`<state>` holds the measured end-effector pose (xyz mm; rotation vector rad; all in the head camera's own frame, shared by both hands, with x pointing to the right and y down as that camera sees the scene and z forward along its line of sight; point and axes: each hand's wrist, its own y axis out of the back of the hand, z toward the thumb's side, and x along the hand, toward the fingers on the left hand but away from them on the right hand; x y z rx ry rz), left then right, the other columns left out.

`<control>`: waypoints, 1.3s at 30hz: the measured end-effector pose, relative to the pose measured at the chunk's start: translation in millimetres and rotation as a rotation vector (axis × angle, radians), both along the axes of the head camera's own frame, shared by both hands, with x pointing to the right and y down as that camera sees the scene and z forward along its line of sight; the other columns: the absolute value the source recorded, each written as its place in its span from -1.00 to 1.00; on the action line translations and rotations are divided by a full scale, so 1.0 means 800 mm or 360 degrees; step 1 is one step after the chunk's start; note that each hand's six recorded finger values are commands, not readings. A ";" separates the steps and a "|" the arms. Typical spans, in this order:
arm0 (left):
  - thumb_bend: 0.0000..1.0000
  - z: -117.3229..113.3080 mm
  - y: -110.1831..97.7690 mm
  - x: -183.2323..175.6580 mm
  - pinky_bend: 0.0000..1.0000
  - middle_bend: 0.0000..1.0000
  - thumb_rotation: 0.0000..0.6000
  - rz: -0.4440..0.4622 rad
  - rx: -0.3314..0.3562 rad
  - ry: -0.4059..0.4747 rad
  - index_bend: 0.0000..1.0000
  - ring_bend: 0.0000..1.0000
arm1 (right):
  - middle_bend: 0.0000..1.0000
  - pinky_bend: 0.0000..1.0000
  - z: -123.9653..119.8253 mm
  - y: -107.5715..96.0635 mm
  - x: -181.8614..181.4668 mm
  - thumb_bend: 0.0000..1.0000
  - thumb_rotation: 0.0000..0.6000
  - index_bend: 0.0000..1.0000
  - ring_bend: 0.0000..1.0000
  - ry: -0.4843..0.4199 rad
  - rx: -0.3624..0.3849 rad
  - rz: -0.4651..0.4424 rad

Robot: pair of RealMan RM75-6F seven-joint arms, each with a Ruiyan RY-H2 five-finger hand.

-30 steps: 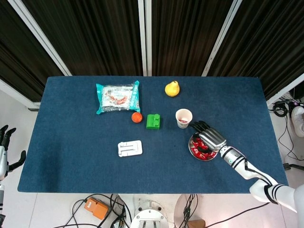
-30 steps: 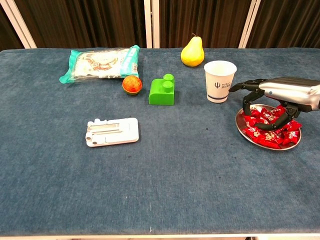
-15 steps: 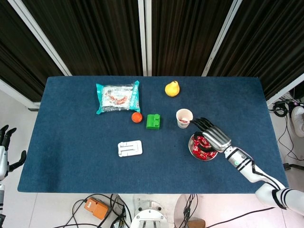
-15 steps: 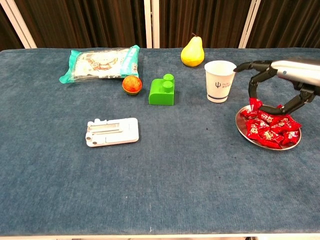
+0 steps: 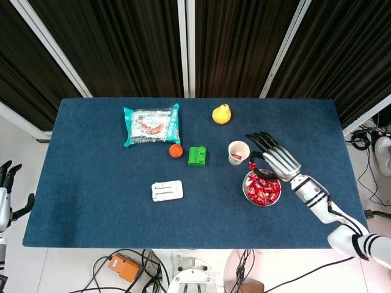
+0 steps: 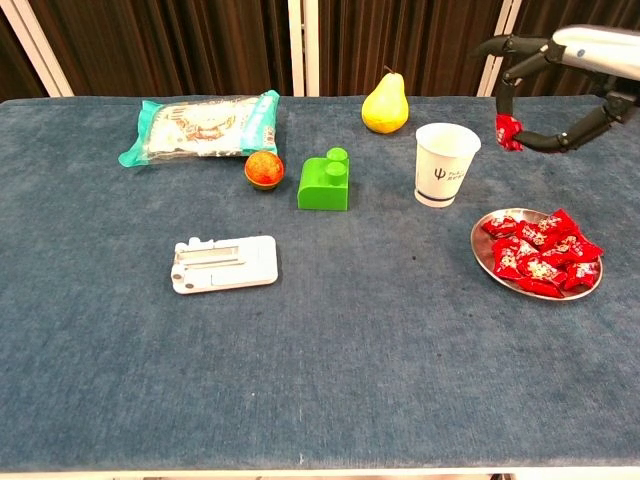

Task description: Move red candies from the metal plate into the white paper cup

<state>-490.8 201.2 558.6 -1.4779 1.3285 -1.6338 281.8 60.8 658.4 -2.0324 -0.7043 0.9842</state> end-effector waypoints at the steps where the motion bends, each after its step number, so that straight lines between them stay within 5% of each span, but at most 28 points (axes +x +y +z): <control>1: -0.31 0.000 0.000 0.000 -1.00 -1.00 1.00 0.0000 0.0001 0.0000 -0.77 -1.00 | -0.81 -1.00 0.002 -0.008 -0.002 0.20 1.00 0.23 -1.00 0.0011 0.0002 0.0002; 8: -0.31 0.001 -0.001 0.000 -1.00 -1.00 1.00 0.0002 -0.0001 -0.0007 -0.77 -1.00 | -0.81 -1.00 0.019 -0.065 -0.020 0.20 1.00 0.23 -1.00 0.0070 -0.0003 0.0029; 13: -0.31 0.002 -0.001 0.002 -1.00 -1.00 1.00 0.0011 -0.0005 -0.0009 -0.77 -1.00 | -0.81 -1.00 0.036 -0.080 -0.044 0.20 1.00 0.23 -1.00 0.0091 -0.0035 0.0002; 28: -0.31 0.003 -0.002 0.002 -1.00 -1.00 1.00 0.0009 -0.0005 -0.0004 -0.77 -1.00 | -0.81 -1.00 0.061 -0.066 -0.063 0.20 1.00 0.15 -1.00 0.0147 -0.0082 -0.0081; 33: -0.31 0.003 -0.001 0.002 -1.00 -1.00 1.00 0.0012 -0.0007 -0.0003 -0.77 -1.00 | -0.81 -1.00 0.060 -0.066 -0.055 0.20 1.00 -0.18 -1.00 0.0168 -0.0097 -0.0066; 39: -0.31 0.001 -0.002 0.002 -1.00 -1.00 1.00 0.0012 0.0005 -0.0002 -0.77 -1.00 | -0.81 -1.00 0.061 -0.061 -0.048 0.19 1.00 -0.31 -1.00 0.0152 -0.0170 -0.0025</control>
